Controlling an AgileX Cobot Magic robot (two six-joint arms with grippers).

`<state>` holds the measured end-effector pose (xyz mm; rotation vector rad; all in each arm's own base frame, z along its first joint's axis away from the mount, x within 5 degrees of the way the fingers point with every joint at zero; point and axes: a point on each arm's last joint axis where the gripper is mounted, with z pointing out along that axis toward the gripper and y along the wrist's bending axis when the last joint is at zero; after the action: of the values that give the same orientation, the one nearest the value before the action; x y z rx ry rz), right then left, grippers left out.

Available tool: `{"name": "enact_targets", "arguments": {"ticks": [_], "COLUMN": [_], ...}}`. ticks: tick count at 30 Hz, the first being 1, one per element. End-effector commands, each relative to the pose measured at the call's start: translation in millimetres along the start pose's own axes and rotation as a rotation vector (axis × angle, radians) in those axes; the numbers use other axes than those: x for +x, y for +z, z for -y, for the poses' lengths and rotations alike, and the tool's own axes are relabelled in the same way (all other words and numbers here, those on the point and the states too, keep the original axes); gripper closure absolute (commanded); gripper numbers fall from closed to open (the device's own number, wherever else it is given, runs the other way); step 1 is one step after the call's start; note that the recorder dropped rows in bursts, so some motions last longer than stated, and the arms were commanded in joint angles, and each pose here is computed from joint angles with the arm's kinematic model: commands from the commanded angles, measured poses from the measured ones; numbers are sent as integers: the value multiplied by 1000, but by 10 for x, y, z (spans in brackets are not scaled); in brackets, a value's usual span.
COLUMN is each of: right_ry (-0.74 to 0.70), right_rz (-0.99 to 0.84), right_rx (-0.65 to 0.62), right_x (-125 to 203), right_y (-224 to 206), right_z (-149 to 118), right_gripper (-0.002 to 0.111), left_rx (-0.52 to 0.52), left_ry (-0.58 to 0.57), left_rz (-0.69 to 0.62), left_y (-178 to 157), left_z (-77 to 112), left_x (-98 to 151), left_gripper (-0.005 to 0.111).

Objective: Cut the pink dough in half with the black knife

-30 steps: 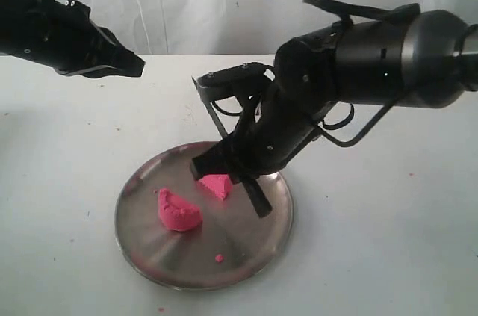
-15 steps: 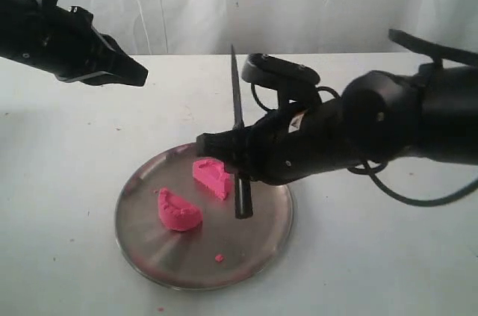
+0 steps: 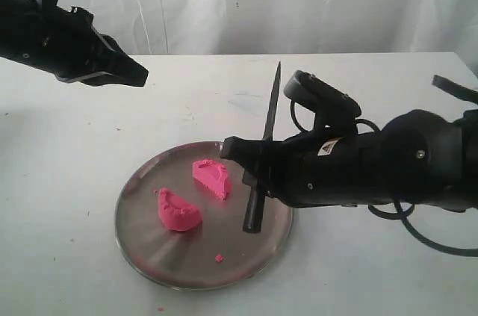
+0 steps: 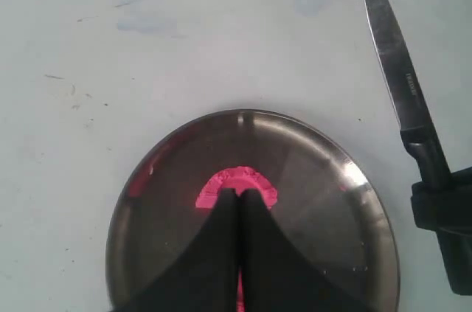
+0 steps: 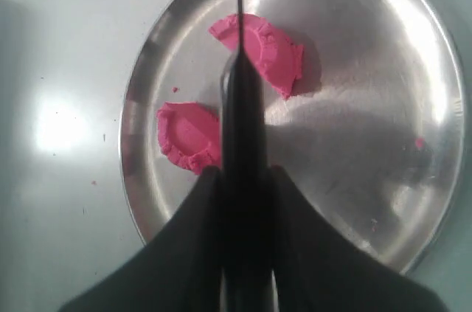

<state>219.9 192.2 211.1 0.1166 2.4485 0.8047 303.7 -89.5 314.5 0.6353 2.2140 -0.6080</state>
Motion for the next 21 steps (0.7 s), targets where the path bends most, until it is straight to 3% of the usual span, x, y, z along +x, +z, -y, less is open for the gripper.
{"name": "enact_targets", "arguments": {"ticks": [1,8,21], "right_ry": [-24,46,-181], "right_rz": [43,76,111], "right_rx": [-34,-5,-2], "right_x": [24,15,-50], "right_y": [-30,-25,-118], "right_z": [-84,44,43], "right_gripper": [108,108,108], "left_rx": [13,10,10], "left_ry": [-14,-14,-14], "left_rz": [10,13,13], "left_y": [-21,-21,-21], "left_z": [32,30,30], "left_x": [1,-1,-1], "left_gripper": [107,107,107]}}
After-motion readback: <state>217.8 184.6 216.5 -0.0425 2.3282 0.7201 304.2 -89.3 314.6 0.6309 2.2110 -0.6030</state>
